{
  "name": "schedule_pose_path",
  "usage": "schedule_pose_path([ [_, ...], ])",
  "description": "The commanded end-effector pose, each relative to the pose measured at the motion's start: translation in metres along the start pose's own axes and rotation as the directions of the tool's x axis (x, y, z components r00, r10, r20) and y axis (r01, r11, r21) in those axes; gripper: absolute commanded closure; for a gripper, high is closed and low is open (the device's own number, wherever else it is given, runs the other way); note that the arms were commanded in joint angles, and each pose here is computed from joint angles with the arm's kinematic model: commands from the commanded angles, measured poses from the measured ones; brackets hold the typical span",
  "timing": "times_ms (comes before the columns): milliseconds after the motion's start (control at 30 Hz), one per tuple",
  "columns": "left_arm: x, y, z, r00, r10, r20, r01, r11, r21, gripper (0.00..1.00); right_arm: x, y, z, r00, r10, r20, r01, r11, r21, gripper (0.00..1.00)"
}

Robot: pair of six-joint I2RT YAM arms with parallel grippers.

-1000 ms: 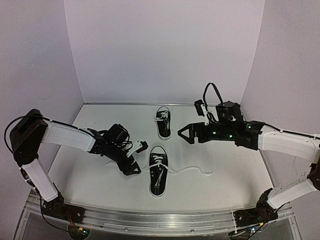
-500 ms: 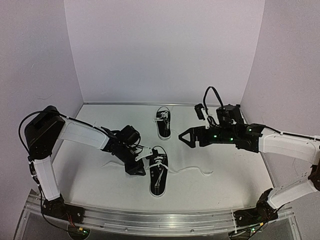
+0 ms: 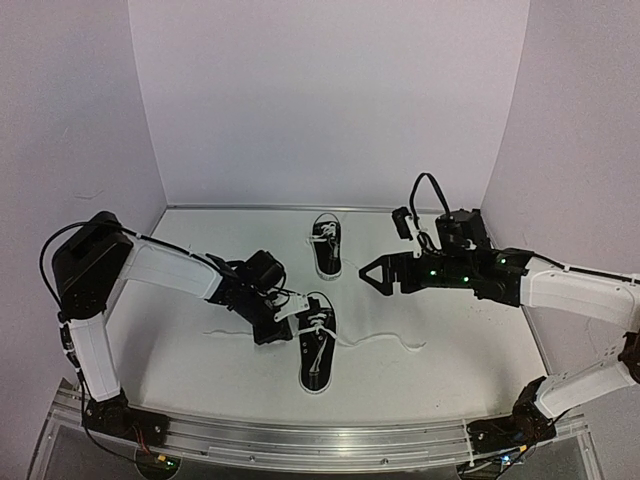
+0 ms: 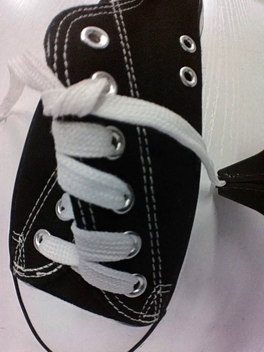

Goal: Tie the shoes

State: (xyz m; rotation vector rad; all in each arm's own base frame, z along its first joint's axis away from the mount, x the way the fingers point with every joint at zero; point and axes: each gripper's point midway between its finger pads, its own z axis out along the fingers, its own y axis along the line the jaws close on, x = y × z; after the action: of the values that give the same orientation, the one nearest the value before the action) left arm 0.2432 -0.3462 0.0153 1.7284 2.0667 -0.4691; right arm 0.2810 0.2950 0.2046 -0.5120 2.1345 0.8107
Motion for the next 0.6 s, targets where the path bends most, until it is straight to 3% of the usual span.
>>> schedule_pose_path([
  [0, -0.030, -0.007, -0.031, 0.987, -0.029, 0.159, 0.031, 0.999, -0.011, 1.00, -0.006, 0.003, -0.001, 1.000, 0.014, 0.025, -0.014, 1.000, -0.014, 0.04],
  [233, -0.059, -0.019, -0.059, 0.945, -0.037, 0.324, 0.035, 0.999, 0.014, 1.00, 0.009, 0.012, 0.020, 0.998, 0.038, -0.045, -0.042, 0.995, -0.092, 0.19],
  [567, -0.081, -0.022, -0.059, 0.920, -0.036, 0.391, 0.028, 0.999, 0.025, 1.00, 0.024, 0.032, 0.046, 0.989, 0.094, -0.115, -0.119, 0.964, -0.236, 0.40],
])
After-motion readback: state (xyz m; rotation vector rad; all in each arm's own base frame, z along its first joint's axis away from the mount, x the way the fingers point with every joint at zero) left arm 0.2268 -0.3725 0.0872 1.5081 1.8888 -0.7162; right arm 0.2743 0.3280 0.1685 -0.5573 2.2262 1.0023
